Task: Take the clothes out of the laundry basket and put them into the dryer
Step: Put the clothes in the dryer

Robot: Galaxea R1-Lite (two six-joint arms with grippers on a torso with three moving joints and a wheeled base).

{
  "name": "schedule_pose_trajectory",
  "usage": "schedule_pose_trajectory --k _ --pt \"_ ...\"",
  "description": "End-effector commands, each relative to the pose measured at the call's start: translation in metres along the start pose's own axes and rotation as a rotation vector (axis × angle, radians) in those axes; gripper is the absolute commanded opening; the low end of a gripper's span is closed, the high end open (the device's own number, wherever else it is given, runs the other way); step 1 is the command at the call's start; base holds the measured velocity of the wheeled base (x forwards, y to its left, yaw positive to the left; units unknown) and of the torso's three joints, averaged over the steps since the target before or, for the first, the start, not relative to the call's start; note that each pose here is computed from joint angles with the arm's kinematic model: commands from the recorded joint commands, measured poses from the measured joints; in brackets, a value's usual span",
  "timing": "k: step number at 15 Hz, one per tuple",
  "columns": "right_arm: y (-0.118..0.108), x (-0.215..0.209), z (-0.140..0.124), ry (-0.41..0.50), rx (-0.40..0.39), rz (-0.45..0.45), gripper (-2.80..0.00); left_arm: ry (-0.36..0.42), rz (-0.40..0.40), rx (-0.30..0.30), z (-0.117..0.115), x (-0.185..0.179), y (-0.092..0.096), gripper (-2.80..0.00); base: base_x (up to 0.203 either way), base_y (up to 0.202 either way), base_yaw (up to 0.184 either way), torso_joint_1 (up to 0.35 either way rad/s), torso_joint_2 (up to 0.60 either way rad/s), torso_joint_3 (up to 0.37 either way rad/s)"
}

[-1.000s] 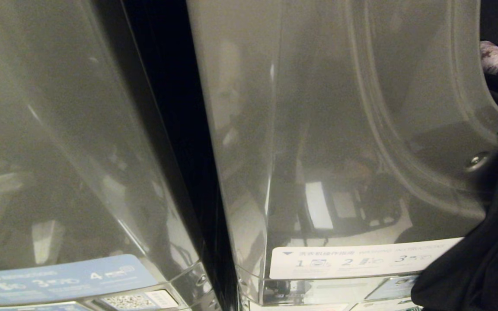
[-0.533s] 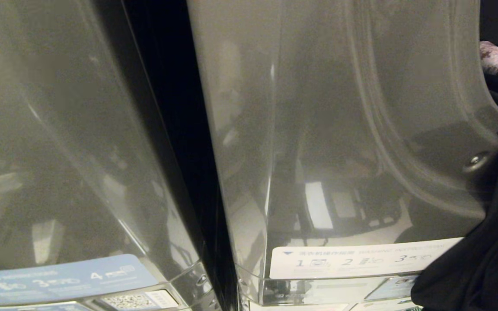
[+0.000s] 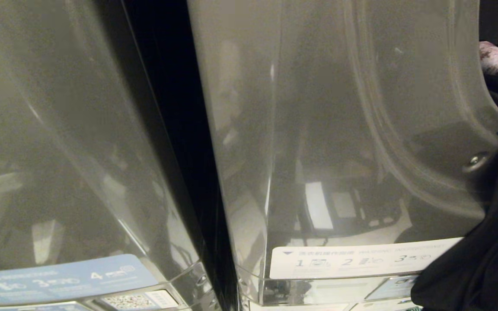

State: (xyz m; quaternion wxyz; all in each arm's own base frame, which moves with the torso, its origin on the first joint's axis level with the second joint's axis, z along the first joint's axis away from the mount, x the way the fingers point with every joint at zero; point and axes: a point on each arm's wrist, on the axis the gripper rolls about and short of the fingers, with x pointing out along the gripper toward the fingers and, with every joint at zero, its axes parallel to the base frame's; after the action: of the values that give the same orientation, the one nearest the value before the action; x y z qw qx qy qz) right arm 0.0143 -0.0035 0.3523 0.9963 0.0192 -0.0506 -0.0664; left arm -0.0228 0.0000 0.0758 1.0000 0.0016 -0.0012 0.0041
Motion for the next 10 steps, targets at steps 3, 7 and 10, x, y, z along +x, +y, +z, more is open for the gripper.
schedule_pose_trajectory --k 3,7,10 --pt "-0.005 -0.04 -0.038 0.029 -0.009 0.007 0.0 -0.001 0.001 0.0 0.0 0.0 0.0 -2.8 0.0 0.0 0.0 0.0 0.0 0.0" --pt "-0.005 -0.044 -0.071 0.104 -0.009 0.073 0.0 -0.001 0.001 0.0 0.0 0.0 0.0 -2.8 0.0 0.0 0.0 0.0 0.0 0.0" --pt "-0.005 -0.036 -0.091 0.183 -0.001 0.073 0.0 -0.002 0.001 0.0 0.0 0.0 0.0 -2.8 0.0 0.0 0.0 0.0 0.0 0.0"
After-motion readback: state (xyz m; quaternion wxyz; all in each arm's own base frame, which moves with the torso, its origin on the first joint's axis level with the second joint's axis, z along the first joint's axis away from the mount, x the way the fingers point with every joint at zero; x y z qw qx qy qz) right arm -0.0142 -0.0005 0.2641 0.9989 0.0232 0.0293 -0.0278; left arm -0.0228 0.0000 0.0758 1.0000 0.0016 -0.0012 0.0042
